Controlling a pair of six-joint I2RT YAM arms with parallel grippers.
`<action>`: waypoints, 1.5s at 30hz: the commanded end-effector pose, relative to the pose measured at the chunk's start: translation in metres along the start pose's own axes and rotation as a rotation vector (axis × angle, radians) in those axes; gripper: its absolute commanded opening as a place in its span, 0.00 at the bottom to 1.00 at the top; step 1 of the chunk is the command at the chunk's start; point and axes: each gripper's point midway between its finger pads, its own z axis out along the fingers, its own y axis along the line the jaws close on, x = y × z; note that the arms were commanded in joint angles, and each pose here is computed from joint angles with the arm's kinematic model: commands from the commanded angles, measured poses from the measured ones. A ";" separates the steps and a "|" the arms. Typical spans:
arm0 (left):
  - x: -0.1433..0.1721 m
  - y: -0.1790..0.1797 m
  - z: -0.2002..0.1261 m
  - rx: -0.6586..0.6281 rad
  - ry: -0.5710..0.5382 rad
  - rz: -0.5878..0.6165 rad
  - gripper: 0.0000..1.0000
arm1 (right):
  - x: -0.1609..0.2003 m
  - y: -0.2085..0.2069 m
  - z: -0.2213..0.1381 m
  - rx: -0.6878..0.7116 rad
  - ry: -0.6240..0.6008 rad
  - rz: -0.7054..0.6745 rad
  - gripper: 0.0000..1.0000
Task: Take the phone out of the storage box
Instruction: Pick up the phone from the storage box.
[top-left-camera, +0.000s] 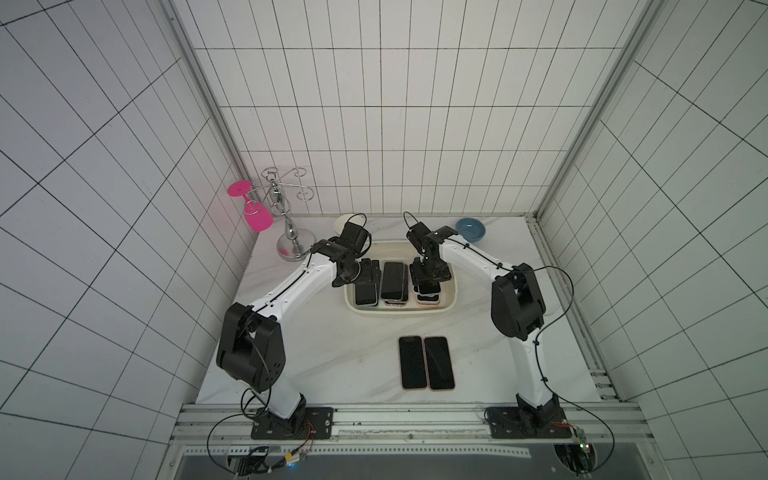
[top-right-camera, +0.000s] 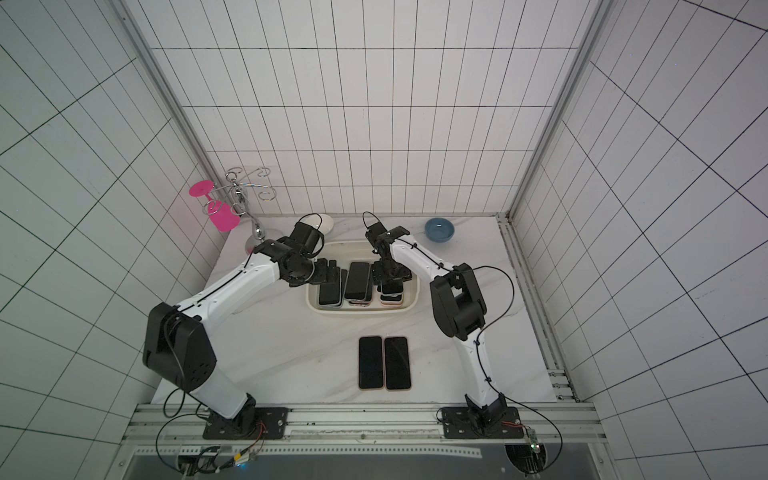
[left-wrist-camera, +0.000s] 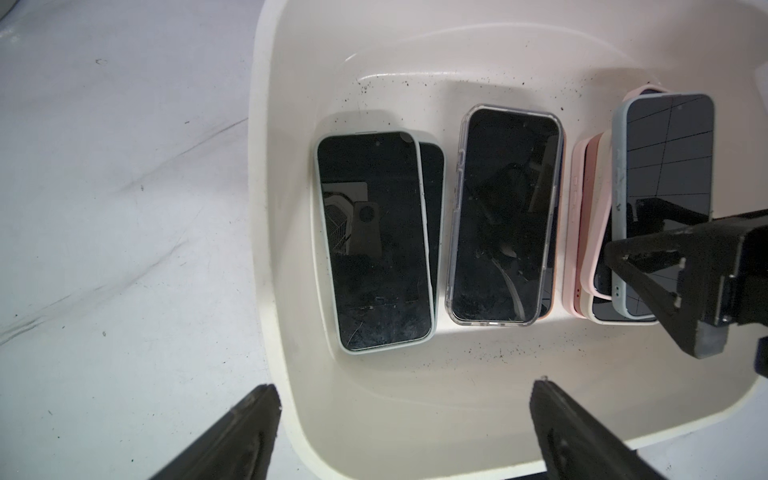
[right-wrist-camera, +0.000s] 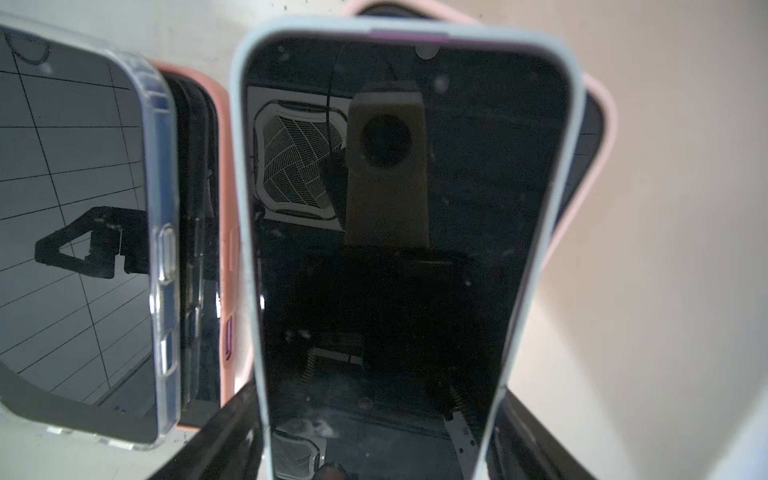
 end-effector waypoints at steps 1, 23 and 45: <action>-0.008 -0.002 -0.010 0.022 -0.045 0.008 0.98 | -0.002 -0.004 -0.027 0.000 -0.037 -0.011 0.50; -0.053 -0.120 -0.029 0.760 -0.034 -0.175 0.97 | 0.021 -0.003 -0.111 -0.208 -0.165 -0.049 0.33; -0.052 -0.157 -0.005 0.889 0.040 -0.215 0.64 | 0.039 0.038 -0.150 -0.507 -0.149 -0.052 0.30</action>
